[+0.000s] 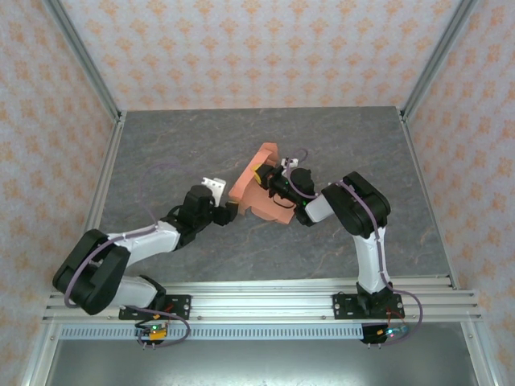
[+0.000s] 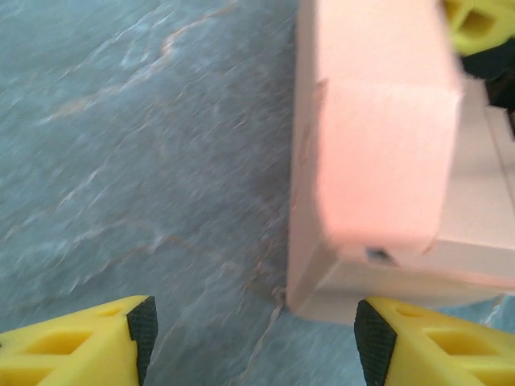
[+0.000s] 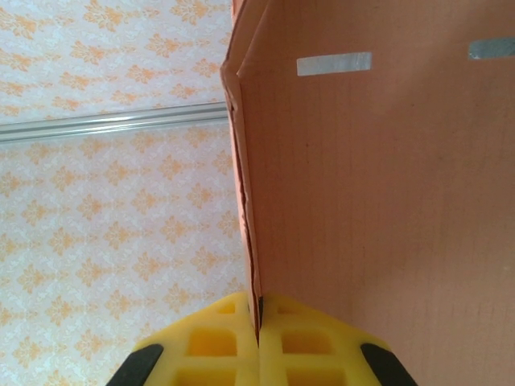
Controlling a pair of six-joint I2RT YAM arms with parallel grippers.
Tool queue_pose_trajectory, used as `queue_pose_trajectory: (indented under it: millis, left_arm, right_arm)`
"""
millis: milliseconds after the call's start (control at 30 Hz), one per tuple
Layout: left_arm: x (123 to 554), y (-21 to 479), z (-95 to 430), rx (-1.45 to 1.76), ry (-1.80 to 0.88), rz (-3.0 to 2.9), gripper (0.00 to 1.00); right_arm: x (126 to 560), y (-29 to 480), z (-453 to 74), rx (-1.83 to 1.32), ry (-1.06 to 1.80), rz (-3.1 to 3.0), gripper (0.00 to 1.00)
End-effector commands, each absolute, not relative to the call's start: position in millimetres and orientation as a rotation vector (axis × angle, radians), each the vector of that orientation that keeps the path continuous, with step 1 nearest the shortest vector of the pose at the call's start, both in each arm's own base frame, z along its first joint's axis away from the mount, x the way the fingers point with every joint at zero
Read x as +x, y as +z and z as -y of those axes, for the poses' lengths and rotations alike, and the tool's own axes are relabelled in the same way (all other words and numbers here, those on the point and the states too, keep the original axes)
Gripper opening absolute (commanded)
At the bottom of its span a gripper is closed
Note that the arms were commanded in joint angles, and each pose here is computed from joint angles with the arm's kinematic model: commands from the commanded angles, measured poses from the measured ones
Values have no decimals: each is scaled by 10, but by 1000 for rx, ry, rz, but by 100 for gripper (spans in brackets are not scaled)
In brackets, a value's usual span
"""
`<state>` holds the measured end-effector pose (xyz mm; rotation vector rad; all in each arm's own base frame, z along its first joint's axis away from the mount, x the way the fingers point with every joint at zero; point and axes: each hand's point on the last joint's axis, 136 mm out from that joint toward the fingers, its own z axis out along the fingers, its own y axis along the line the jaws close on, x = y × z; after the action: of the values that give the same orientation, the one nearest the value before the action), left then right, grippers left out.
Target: Fold the paper box
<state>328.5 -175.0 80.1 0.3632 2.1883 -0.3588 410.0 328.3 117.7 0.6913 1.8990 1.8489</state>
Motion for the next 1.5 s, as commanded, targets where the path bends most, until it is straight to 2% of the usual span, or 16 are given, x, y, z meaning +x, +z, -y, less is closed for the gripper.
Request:
queue_pose_trajectory:
  millis: [0,200,400,567,767,800,867,967,1067,1233,1367,1433,1467]
  left_arm:
    - [3377,942,2003,458,-400,-2125,66]
    - [3400,792,2147,460,-391,-2163,58]
    - [3429,858,2195,474,-389,-2142,50]
    - [3400,909,2280,507,-443,-2129,50]
    - [3166,1016,2276,589,-497,-2111,63]
    - [3093,998,2245,619,-491,-2118,70]
    - [3019,932,2101,623,-418,-2144,78]
    - [3015,879,1834,527,-295,-2129,81]
    - [3046,848,1741,478,-248,-2113,81]
    - [3117,706,1836,583,-201,-2169,75]
    - [3249,745,1916,596,-176,-2138,74]
    - [3305,772,1984,595,-198,-2126,70]
    - [3334,776,2023,597,-207,-2124,65]
  right_arm:
    - [4062,1163,-3291,684,1872,-1885,5]
    - [4065,1139,-3257,714,1874,-1866,5]
    - [4103,1201,-3245,730,1885,-1828,5]
    - [4114,1205,-3245,740,1888,-1818,5]
    - [4103,1199,-3259,733,1898,-1814,4]
    - [4094,1188,-3267,725,1898,-1821,4]
    - [4091,1161,-3277,726,1902,-1832,4]
    - [4085,1180,-3312,707,1920,-1841,4]
    - [4084,1193,-3333,694,1924,-1846,4]
    - [4079,1147,-3337,699,1921,-1859,4]
    - [4075,1146,-3332,704,1925,-1853,4]
    - [4069,1142,-3321,705,1921,-1852,4]
    - [4067,1137,-3317,708,1919,-1852,4]
